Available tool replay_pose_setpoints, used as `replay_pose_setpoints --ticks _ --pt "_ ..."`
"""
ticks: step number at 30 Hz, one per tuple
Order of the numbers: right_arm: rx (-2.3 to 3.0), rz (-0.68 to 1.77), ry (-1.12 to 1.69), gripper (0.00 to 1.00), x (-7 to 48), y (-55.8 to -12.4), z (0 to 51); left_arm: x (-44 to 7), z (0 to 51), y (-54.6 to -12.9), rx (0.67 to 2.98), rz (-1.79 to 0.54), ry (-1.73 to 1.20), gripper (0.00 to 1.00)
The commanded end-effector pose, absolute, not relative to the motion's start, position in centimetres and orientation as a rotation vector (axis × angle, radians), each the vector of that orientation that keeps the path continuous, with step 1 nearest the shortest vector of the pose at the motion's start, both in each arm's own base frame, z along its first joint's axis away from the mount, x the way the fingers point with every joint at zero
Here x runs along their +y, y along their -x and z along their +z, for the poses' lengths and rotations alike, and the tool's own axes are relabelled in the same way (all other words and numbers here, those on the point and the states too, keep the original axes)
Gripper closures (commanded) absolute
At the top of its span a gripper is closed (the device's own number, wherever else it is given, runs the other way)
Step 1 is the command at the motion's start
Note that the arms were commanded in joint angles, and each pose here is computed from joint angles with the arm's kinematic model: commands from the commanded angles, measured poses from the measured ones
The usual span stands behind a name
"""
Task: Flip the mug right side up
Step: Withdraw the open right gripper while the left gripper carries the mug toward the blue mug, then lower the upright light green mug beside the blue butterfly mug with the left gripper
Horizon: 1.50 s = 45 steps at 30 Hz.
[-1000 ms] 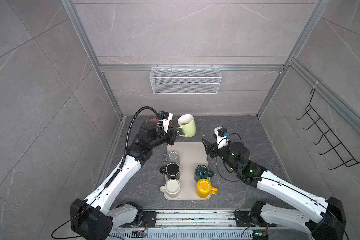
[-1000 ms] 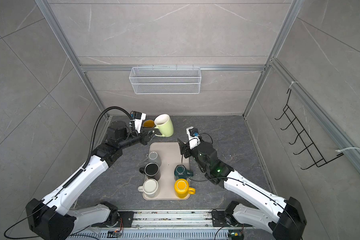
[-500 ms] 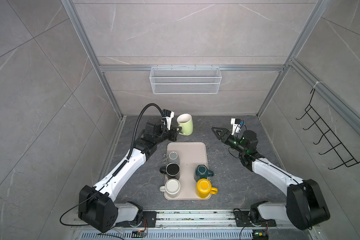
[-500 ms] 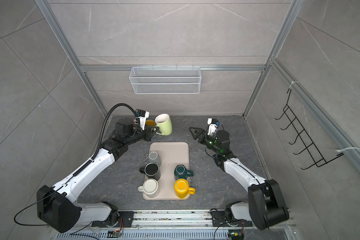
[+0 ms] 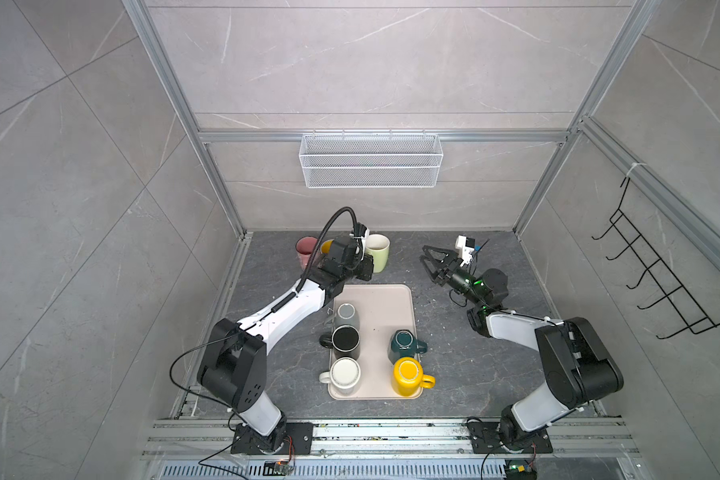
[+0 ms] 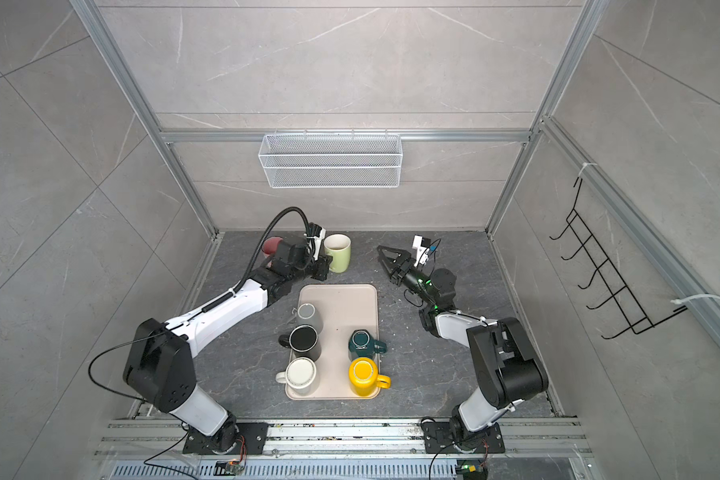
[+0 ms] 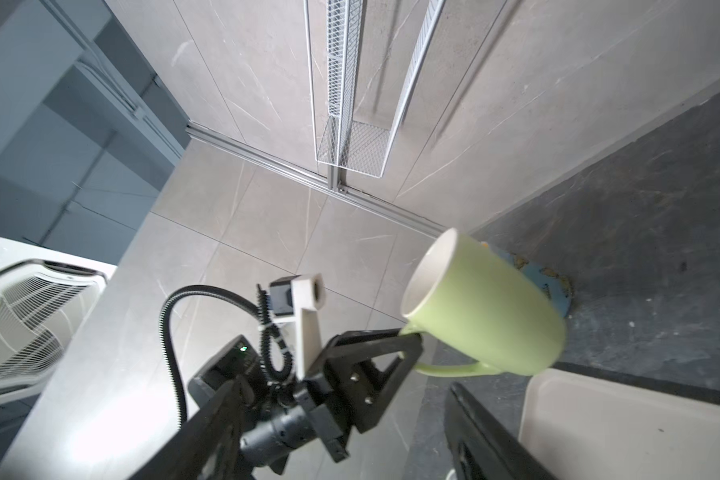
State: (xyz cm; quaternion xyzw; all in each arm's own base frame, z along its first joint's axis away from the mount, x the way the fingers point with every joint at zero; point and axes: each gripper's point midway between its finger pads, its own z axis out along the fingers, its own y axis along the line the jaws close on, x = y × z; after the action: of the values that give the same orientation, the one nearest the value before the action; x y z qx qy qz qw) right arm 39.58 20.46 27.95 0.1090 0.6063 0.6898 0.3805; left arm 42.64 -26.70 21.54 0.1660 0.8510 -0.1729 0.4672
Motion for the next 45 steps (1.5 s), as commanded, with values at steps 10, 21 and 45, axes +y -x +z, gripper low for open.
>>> replay_pose_setpoints --ticks 10,21,45 --pt "1.477 1.821 -0.236 0.21 20.3 -37.9 29.2 -26.5 26.2 -50.1 1.786 -0.291 -0.18 1.0" --pt "1.478 1.81 -0.206 0.21 20.3 -37.3 29.3 -26.9 22.7 -52.4 1.82 -0.262 -0.129 1.0" --pt "1.501 1.809 -0.209 0.21 20.6 -37.8 28.5 -24.6 17.8 -53.1 1.909 -0.242 0.011 1.0"
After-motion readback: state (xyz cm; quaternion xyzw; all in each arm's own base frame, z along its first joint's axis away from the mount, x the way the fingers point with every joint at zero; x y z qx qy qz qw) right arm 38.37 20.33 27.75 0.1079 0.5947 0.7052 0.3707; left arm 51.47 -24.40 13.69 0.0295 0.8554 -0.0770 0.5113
